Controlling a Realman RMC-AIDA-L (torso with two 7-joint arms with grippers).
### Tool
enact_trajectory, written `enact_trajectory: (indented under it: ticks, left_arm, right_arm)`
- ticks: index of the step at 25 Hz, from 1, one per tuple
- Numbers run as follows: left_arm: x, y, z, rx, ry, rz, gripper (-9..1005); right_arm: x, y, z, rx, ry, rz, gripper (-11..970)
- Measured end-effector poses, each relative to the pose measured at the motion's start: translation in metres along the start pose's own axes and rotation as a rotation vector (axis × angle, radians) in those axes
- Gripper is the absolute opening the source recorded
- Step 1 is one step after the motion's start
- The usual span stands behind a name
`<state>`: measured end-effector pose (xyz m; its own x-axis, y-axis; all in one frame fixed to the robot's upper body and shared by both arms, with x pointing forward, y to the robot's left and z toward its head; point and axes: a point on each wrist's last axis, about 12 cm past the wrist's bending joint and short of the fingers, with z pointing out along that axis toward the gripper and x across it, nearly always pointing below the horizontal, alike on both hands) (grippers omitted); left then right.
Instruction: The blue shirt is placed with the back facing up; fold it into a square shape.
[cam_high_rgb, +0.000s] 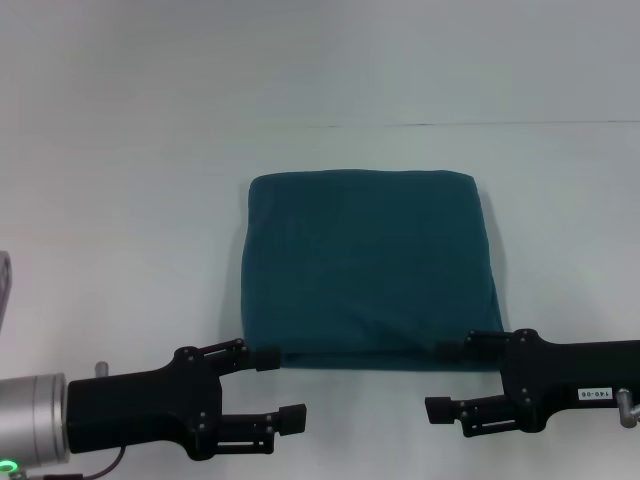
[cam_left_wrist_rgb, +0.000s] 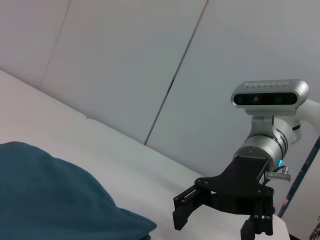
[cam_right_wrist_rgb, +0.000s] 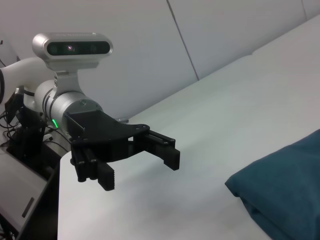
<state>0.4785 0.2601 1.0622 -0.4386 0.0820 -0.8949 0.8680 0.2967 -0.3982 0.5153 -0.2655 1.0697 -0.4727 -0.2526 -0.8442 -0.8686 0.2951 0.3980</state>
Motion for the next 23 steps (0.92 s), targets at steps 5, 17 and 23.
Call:
enact_trajectory:
  ticks: [5, 17, 23]
  left_arm:
    - [-0.0008, 0.0002, 0.0002, 0.004, -0.001, -0.015, 882]
    - [-0.0001, 0.0007, 0.0000, -0.003, -0.003, -0.028, 883]
    - [-0.0001, 0.0007, 0.0000, -0.003, -0.003, -0.028, 883]
  right_arm:
    - [0.0001, -0.0002, 0.0000, 0.001, 0.000, 0.000, 925]
    - [0.0007, -0.0001, -0.0005, 0.003, 0.000, 0.002, 924]
    - [0.0016, 0.0000, -0.0013, 0.005, 0.001, 0.004, 924]
